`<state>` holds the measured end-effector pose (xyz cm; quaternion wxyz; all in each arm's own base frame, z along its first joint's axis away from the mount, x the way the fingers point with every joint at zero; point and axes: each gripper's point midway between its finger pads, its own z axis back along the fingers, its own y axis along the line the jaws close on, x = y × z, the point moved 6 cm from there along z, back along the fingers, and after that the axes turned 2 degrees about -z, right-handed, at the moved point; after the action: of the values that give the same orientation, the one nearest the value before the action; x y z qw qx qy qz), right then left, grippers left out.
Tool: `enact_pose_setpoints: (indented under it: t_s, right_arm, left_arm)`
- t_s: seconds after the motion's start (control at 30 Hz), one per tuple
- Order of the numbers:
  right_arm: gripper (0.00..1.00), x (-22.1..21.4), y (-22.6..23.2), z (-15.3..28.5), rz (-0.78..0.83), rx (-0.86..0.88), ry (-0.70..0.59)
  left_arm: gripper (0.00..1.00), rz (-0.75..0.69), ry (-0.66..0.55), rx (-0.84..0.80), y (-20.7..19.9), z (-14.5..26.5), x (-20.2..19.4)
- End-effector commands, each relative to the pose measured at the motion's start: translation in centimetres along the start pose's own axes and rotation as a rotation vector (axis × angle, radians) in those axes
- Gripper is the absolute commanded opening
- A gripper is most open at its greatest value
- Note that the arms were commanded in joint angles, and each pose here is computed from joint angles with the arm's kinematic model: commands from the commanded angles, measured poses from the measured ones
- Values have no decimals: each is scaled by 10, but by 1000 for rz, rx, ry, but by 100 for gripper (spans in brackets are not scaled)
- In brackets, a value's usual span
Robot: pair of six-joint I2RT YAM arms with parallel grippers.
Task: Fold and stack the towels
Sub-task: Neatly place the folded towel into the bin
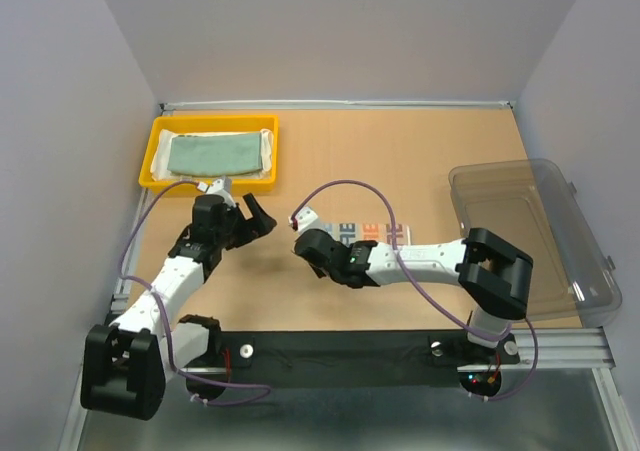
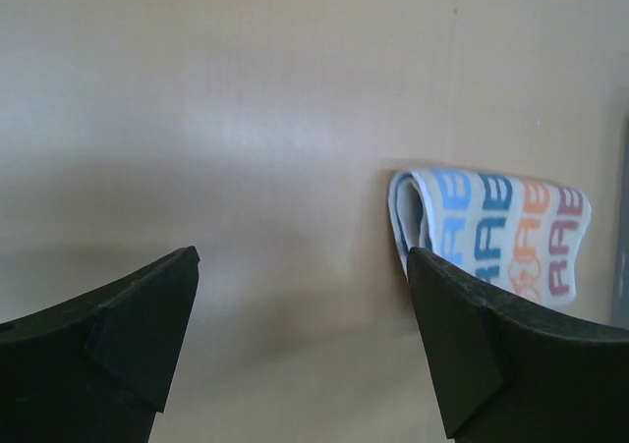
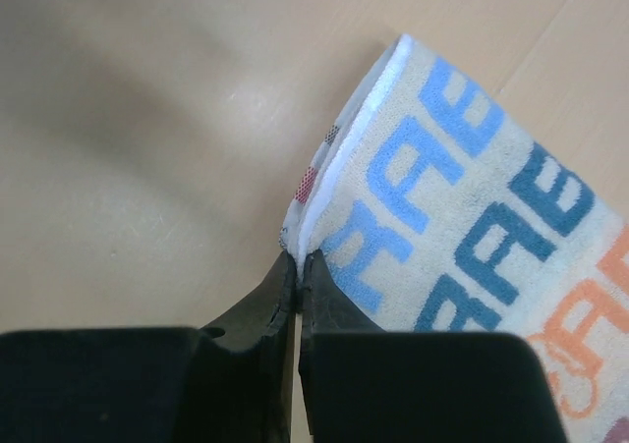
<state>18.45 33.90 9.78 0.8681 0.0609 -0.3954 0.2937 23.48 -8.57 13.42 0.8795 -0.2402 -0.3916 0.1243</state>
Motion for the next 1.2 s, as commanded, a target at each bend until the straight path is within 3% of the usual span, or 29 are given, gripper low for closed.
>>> enact_pose_setpoints:
  t_s: [0.0, 0.27, 0.47, 0.77, 1.03, 1.17]
  right_arm:
    - [1, 36, 0, 13, -98, 96, -174]
    - [1, 30, -7, 11, -133, 111, -199]
    - [1, 31, -6, 13, -167, 133, -222]
    - [1, 37, -7, 18, -195, 148, -260]
    - [1, 34, -8, 19, -201, 152, -266]
    - [1, 35, -9, 20, -201, 154, -271]
  left_arm:
    - [99, 71, 28, -170, -33, -10, -11]
    - [99, 218, 77, -266, -67, -28, -33]
    - [99, 257, 168, -244, -79, -49, -61]
    - [97, 300, 189, -188, -81, -63, -90]
    - [73, 247, 176, -165, -85, -76, -98]
    - [41, 222, 157, -168, -85, -79, -98]
